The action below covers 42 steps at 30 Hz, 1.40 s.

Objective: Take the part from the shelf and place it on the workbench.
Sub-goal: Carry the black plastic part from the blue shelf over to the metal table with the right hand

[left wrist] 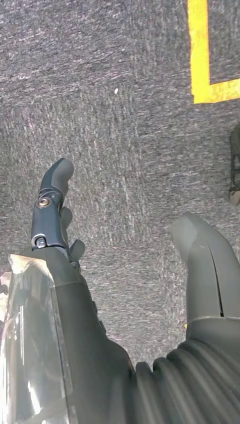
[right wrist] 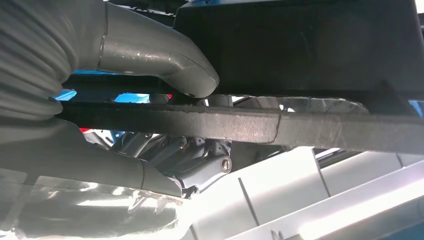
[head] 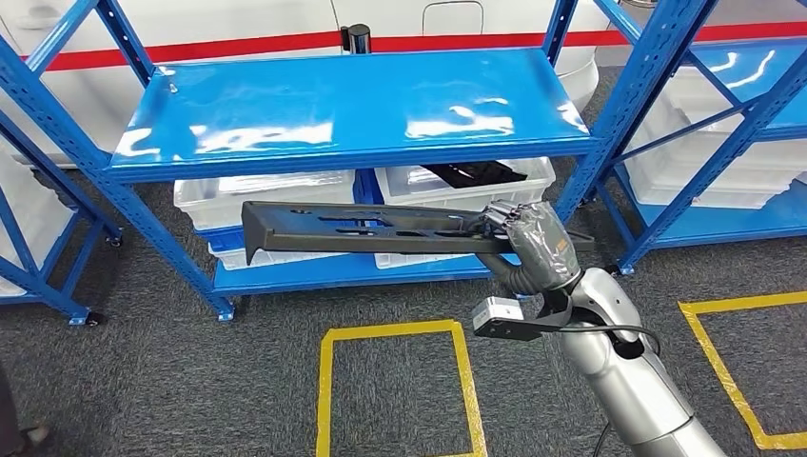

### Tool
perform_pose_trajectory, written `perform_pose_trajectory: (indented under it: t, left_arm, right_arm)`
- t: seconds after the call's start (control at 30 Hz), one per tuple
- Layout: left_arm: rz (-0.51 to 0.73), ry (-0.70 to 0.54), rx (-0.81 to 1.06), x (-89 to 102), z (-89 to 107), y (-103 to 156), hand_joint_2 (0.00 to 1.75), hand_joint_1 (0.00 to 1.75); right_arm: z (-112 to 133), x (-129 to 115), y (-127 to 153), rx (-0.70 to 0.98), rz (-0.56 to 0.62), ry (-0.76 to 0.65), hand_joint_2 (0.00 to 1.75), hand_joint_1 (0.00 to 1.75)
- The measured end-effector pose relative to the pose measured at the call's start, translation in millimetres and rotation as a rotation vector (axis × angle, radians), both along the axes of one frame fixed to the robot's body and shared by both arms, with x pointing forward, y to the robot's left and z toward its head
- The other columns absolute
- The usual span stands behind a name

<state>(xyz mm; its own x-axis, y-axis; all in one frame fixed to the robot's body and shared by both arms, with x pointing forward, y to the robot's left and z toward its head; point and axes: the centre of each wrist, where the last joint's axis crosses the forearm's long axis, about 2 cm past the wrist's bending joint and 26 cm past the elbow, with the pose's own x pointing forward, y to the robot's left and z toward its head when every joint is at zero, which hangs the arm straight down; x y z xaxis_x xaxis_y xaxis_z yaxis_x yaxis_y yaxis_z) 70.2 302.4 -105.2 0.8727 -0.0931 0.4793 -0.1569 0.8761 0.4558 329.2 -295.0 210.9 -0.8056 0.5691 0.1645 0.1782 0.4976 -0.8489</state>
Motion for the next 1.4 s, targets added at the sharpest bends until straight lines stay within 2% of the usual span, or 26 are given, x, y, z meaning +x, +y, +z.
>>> perform_pose_trajectory:
  t: [0.57,1.4]
  left_arm:
    - [0.004,0.001,0.004,-0.4,0.0,2.1,1.75,0.00]
    - [0.027,0.003,0.007,-4.3,-0.6,5.7,1.75,0.00]
  right_arm:
    - [4.5,-0.1,16.1,0.016,-0.020,-0.026,1.75,1.75]
    - [2.9,-2.2,20.5,0.030,-0.022,-0.021,1.75,1.75]
